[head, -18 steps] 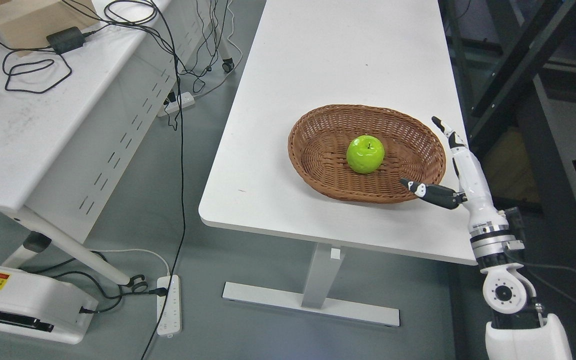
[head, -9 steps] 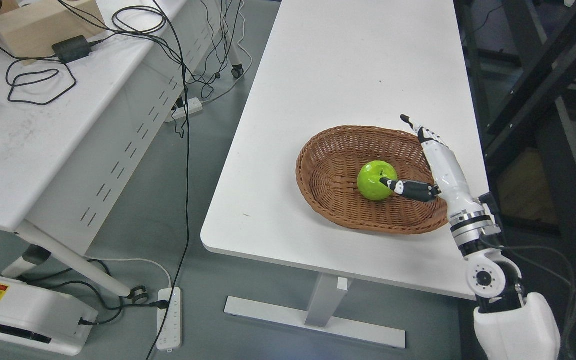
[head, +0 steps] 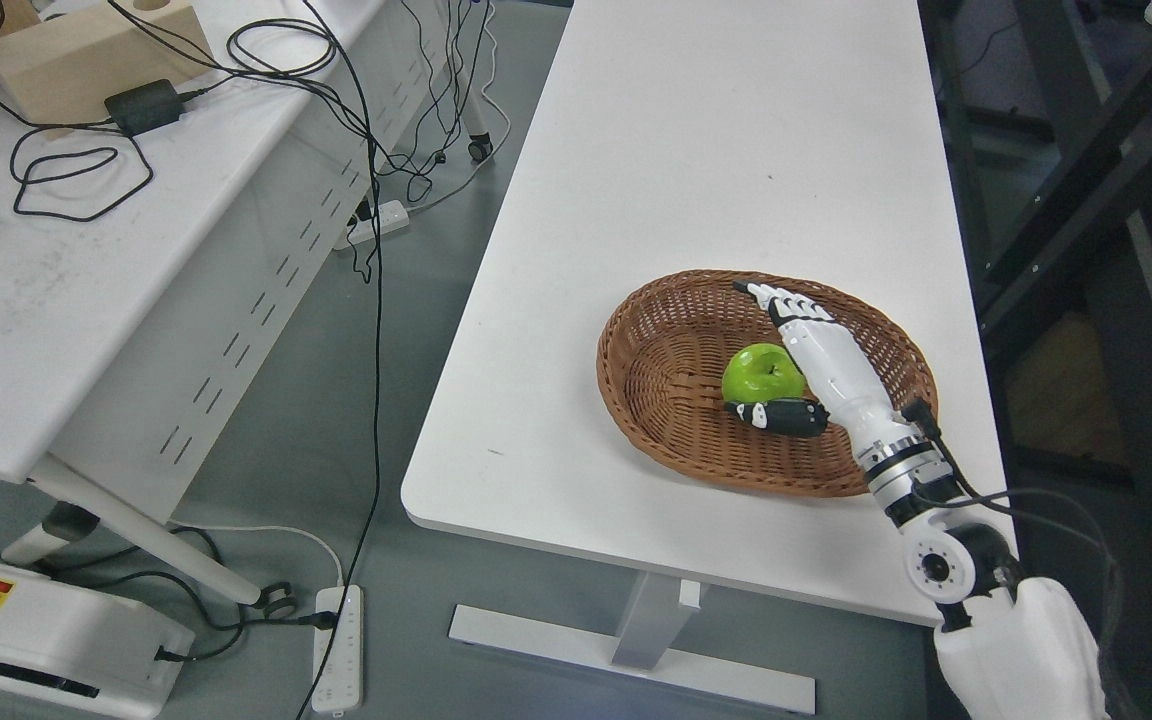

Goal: Place green apple on left shelf middle layer
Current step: 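Lower the right hand beside the green apple in the basket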

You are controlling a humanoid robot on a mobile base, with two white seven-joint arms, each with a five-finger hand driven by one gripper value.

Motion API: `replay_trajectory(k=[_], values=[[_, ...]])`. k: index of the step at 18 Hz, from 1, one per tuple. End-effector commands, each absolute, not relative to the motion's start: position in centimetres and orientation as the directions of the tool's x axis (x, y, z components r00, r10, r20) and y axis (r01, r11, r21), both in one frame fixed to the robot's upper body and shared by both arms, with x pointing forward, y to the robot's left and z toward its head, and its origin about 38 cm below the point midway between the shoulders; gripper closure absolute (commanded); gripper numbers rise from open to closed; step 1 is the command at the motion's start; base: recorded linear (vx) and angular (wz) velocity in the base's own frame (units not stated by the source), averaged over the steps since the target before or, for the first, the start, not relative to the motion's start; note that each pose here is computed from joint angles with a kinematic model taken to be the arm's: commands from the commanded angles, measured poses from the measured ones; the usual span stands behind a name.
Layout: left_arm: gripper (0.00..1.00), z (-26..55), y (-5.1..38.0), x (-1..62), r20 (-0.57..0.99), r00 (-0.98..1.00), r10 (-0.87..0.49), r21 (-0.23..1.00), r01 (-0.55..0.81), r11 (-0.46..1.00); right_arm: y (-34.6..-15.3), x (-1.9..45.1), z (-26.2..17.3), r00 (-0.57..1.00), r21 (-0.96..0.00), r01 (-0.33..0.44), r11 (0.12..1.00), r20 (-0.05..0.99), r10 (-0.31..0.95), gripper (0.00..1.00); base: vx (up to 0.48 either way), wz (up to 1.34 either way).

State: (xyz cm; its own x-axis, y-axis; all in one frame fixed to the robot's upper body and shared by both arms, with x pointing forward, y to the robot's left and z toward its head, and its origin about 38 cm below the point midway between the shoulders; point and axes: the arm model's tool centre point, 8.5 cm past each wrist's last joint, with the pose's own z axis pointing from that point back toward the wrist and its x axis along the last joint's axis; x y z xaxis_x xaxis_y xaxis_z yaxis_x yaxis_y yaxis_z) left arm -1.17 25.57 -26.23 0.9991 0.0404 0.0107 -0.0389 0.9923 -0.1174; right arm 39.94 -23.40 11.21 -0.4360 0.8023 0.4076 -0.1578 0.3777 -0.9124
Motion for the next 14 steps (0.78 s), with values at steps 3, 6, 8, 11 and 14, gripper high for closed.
replay_trajectory(k=[3,6,8,11,14], values=[[0.0,-26.1,26.7,-1.2,0.012,0.999,0.039,-0.1,-0.038,0.994,-24.0,40.6,8.0,-0.423,-0.933,-0.243,0.267,0.349,0.836,0.0,0.006,0.0],[0.0,-26.1,26.7,-1.2,0.012,0.999,0.039,-0.1,-0.038,0.994,-24.3,40.9,7.7,-0.419,-0.943,-0.24,0.23,0.314,0.852,0.0,0.0,0.0],[0.0,-26.1,26.7,-1.2,0.012,0.999,0.039,-0.1,-0.038,0.994,-24.4,41.0,7.5,-0.414,-0.943,-0.244,0.226,0.313,0.855,0.0,0.0,0.0],[0.0,-26.1,26.7,-1.2,0.012,0.999,0.039,-0.1,-0.038,0.994,-24.6,41.0,7.3,-0.405,-0.942,-0.248,0.227,0.314,0.859,0.0,0.0,0.0],[0.0,-26.1,26.7,-1.2,0.012,0.999,0.039,-0.1,-0.038,0.994,-24.9,40.9,7.2,-0.395,-0.941,-0.247,0.23,0.314,0.863,0.32,0.0,0.0]])
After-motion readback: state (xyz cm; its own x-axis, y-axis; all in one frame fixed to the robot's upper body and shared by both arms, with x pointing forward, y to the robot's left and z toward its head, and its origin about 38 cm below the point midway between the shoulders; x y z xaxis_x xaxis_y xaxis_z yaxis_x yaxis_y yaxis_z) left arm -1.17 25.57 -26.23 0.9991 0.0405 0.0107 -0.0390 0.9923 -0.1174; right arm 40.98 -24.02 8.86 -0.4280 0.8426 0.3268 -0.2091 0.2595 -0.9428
